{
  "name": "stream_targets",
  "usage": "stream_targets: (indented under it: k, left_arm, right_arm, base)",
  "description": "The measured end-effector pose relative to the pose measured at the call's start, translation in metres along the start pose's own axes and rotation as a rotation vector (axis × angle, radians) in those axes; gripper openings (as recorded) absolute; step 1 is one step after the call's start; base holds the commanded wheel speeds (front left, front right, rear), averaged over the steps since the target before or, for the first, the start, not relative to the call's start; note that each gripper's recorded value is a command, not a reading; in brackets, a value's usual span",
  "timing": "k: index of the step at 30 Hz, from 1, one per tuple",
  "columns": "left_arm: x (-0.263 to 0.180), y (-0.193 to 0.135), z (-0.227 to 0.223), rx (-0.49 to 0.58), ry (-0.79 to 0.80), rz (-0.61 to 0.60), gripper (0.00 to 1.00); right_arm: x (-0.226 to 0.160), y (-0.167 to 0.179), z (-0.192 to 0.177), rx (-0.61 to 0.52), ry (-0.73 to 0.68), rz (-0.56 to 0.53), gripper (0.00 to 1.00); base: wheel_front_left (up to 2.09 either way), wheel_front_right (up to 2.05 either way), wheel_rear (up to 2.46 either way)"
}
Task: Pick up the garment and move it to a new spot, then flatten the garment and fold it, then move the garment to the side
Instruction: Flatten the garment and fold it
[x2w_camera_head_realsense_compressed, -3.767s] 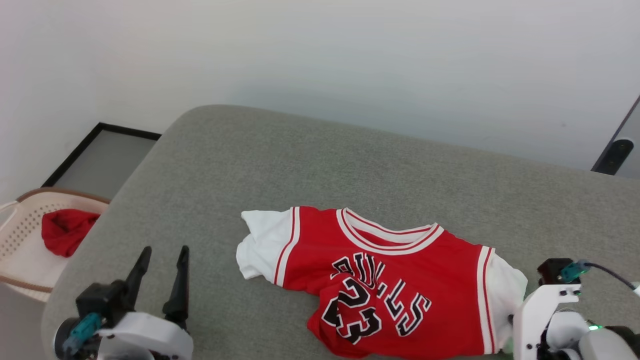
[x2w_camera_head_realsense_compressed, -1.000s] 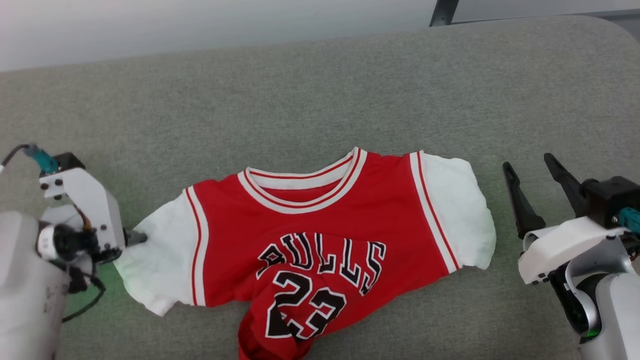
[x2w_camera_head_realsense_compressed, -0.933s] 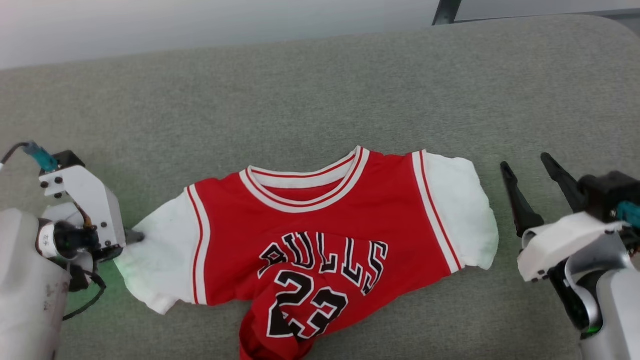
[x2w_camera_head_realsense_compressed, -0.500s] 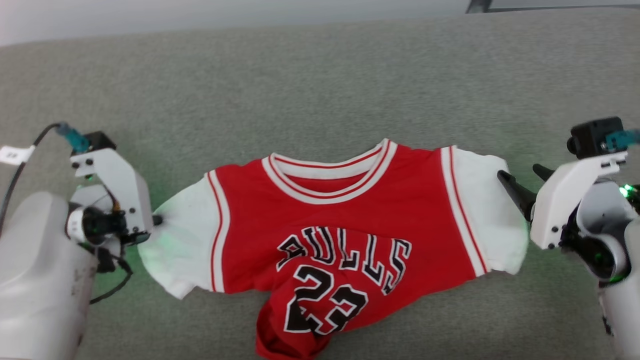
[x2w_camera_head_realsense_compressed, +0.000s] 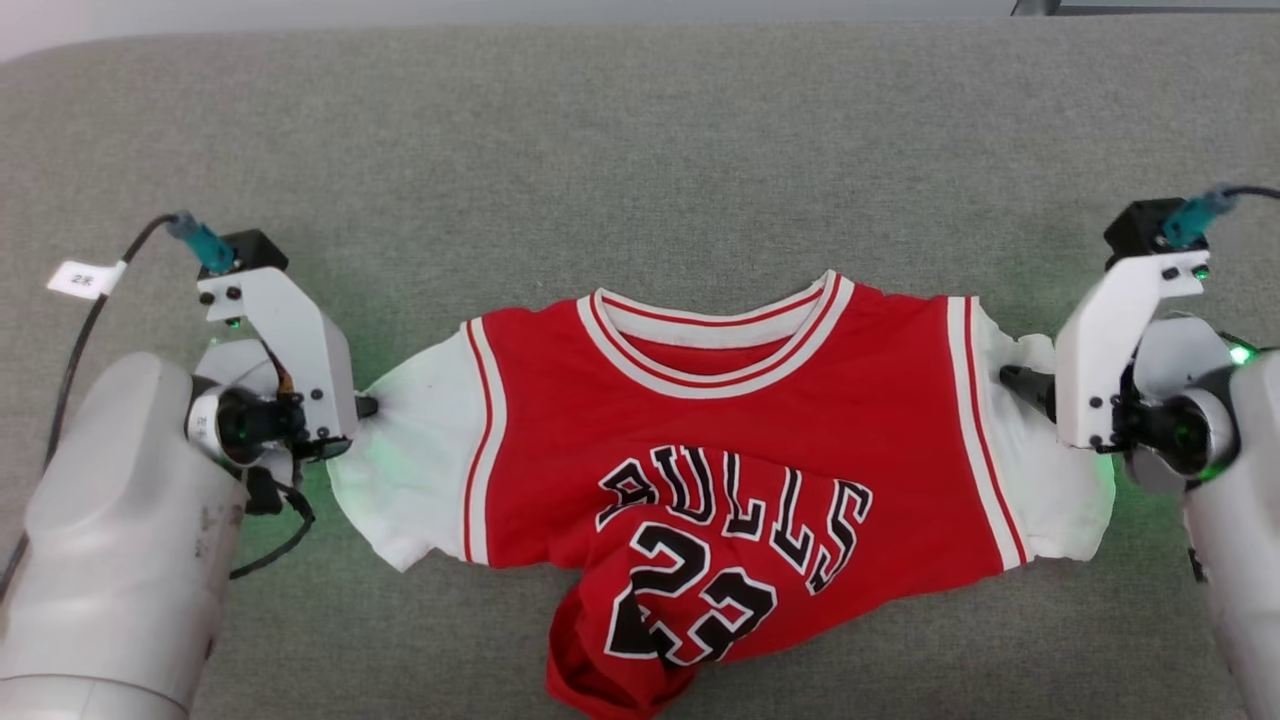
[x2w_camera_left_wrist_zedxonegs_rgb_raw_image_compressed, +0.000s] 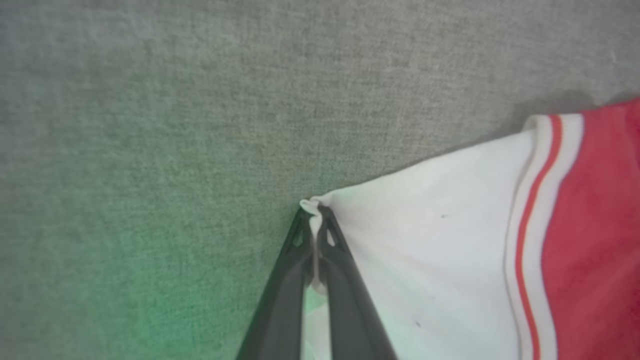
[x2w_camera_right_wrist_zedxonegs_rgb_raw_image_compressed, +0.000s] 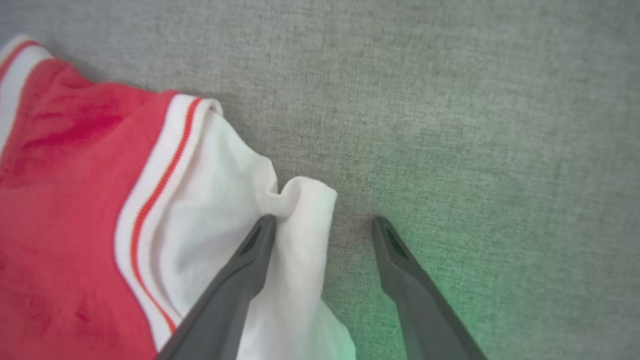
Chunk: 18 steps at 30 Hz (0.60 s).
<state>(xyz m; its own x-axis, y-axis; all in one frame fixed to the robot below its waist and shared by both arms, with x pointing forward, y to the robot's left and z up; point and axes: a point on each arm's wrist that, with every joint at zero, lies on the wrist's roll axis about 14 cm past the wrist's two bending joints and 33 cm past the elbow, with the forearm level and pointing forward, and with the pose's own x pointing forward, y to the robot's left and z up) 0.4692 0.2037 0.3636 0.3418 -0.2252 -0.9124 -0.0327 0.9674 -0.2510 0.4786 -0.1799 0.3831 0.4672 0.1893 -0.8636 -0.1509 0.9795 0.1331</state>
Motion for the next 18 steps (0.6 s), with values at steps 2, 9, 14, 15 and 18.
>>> stream_targets:
  k: [2, 9, 14, 15, 18]
  left_arm:
    - [0.0, 0.0, -0.001, -0.002, 0.003, 0.001, 0.0]
    - [-0.009, -0.005, 0.007, 0.017, -0.034, -0.004, 0.0]
    - [-0.025, -0.022, 0.025, 0.054, -0.112, -0.017, 0.0]
    - [-0.03, -0.028, 0.031, 0.059, -0.133, -0.022, 0.0]
    - [-0.053, -0.043, 0.054, 0.11, -0.217, -0.018, 0.0]
  right_arm:
    - [0.001, 0.001, -0.001, -0.016, 0.038, -0.01, 0.0]
    - [-0.005, 0.004, 0.01, 0.02, 0.022, 0.001, 0.0]
    - [-0.023, 0.018, 0.04, 0.03, -0.084, 0.036, 0.0]
    - [-0.03, 0.018, 0.05, 0.03, -0.121, 0.033, 0.0]
    - [-0.052, 0.021, 0.078, 0.016, -0.223, 0.015, 0.0]
  base:
    - [0.0, 0.0, 0.0]
    - [0.0, 0.0, 0.0]
    - [0.0, 0.0, 0.0]
    - [0.0, 0.0, 0.0]
    - [0.0, 0.0, 0.0]
